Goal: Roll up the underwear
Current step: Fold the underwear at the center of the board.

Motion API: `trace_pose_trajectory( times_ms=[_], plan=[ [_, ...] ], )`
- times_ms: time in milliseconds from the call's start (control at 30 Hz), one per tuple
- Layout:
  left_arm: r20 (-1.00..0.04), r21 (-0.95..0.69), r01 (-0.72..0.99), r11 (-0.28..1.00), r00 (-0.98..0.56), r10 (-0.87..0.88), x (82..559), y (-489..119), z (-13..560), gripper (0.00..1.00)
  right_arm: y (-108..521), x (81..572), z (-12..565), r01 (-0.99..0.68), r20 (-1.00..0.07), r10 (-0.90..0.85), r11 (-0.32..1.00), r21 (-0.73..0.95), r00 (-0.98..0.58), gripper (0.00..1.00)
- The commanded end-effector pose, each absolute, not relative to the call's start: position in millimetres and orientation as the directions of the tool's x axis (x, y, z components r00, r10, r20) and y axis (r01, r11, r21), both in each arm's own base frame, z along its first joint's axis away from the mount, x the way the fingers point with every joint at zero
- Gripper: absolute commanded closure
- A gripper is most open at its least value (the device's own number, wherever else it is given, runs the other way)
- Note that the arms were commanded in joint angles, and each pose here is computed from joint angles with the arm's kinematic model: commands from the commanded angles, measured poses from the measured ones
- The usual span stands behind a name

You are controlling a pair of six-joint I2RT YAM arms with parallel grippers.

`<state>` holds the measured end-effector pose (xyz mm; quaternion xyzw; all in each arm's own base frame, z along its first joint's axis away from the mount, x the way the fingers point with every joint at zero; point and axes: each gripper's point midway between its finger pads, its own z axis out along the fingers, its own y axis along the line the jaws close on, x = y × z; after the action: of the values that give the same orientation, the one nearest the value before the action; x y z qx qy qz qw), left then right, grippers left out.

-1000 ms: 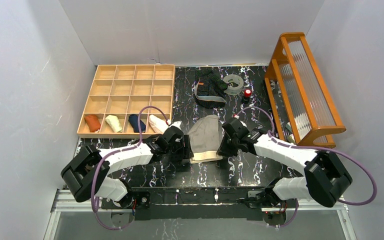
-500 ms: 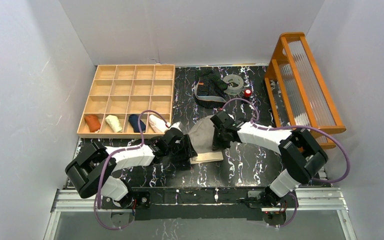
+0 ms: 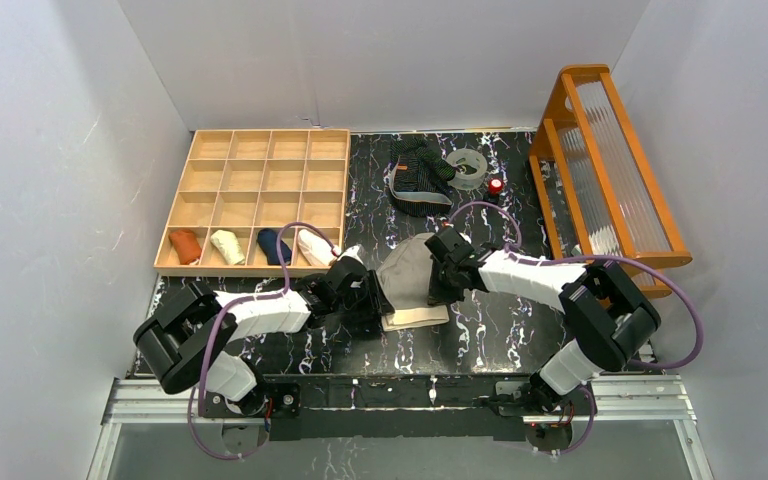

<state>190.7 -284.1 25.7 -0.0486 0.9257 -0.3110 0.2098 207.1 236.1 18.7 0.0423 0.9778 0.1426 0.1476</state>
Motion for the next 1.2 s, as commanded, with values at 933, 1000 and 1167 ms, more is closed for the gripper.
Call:
trace_pose_trajectory(
  times_ms=[933, 1000, 1167],
  plan=[
    [-0.452, -0.448, 0.175, 0.877, -0.89, -0.053, 202.5, -279.5, 30.4, 1.0, 253.6, 182.9, 43.4, -0.173, -0.256, -0.068, 0.895, 0.412, -0.964, 0.85],
    [-0.46, -0.443, 0.192, 0.876, -0.887, -0.038, 204.0, -281.3, 34.1, 1.0, 242.3, 180.1, 24.6, -0.149, -0.232, -0.067, 0.923, 0.356, -0.97, 0.87],
    [-0.484, -0.459, 0.24, 0.855, -0.875, -0.014, 212.6, -292.6, 54.9, 1.0, 229.9, 175.6, 0.1, -0.137, -0.213, -0.075, 0.946, 0.294, -0.974, 0.89]
  ],
)
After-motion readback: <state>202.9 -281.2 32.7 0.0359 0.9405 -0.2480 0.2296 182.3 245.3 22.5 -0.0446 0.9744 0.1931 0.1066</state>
